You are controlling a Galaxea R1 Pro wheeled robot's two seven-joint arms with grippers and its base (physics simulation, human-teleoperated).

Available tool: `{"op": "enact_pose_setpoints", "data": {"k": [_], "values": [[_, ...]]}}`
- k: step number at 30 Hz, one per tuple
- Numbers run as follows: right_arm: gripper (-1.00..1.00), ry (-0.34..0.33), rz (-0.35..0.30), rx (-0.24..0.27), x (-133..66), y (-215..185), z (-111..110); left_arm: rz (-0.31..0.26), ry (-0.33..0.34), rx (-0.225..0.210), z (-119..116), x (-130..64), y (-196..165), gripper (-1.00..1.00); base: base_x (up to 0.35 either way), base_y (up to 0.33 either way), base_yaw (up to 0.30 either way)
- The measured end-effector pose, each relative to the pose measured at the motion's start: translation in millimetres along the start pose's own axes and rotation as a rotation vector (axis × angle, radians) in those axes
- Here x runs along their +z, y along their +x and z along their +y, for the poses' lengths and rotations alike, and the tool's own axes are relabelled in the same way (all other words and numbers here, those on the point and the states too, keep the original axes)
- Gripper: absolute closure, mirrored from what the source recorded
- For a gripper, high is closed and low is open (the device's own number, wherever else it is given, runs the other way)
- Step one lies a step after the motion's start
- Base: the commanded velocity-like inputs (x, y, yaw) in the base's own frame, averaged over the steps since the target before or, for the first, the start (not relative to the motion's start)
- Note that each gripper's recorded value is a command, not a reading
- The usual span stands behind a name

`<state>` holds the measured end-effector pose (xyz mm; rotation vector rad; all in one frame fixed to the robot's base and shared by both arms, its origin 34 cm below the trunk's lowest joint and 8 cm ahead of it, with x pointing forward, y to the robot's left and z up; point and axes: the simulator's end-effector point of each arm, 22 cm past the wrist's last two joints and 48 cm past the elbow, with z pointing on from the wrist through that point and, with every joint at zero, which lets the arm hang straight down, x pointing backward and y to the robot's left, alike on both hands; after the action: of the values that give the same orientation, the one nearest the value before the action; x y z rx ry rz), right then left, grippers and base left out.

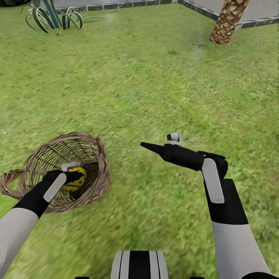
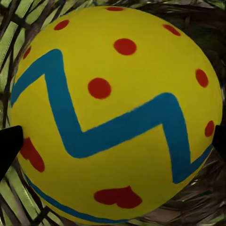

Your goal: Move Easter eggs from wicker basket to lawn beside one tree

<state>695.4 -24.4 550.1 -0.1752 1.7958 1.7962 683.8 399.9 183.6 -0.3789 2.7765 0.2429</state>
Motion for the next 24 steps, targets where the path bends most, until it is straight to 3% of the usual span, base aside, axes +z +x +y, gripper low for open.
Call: {"op": "enact_pose_setpoints", "data": {"k": [3, 9, 16, 24], "values": [[-1.0, -0.002, 0.0, -0.012, 0.0, -3.1, 6.8, -0.004, 0.006, -0.002, -0.1, -6.1, -4.5, 1.0, 0.0, 0.0, 0.0], [-1.0, 0.001, -0.002, -0.035, -0.2, -9.2, 18.4, 0.059, 0.061, 0.018, -9.8, -19.1, 2.3, 1.0, 0.0, 0.0, 0.0], [-1.0, 0.06, -0.008, -0.06, 2.1, -16.6, 20.6, 0.113, 0.083, 0.041, -13.3, -35.0, 7.1, 1.0, 0.0, 0.0, 0.0], [-1.0, 0.093, -0.017, -0.089, 1.8, -25.8, 30.7, 0.096, 0.091, 0.041, -14.0, -51.4, -4.4, 1.0, 0.0, 0.0, 0.0]]}}
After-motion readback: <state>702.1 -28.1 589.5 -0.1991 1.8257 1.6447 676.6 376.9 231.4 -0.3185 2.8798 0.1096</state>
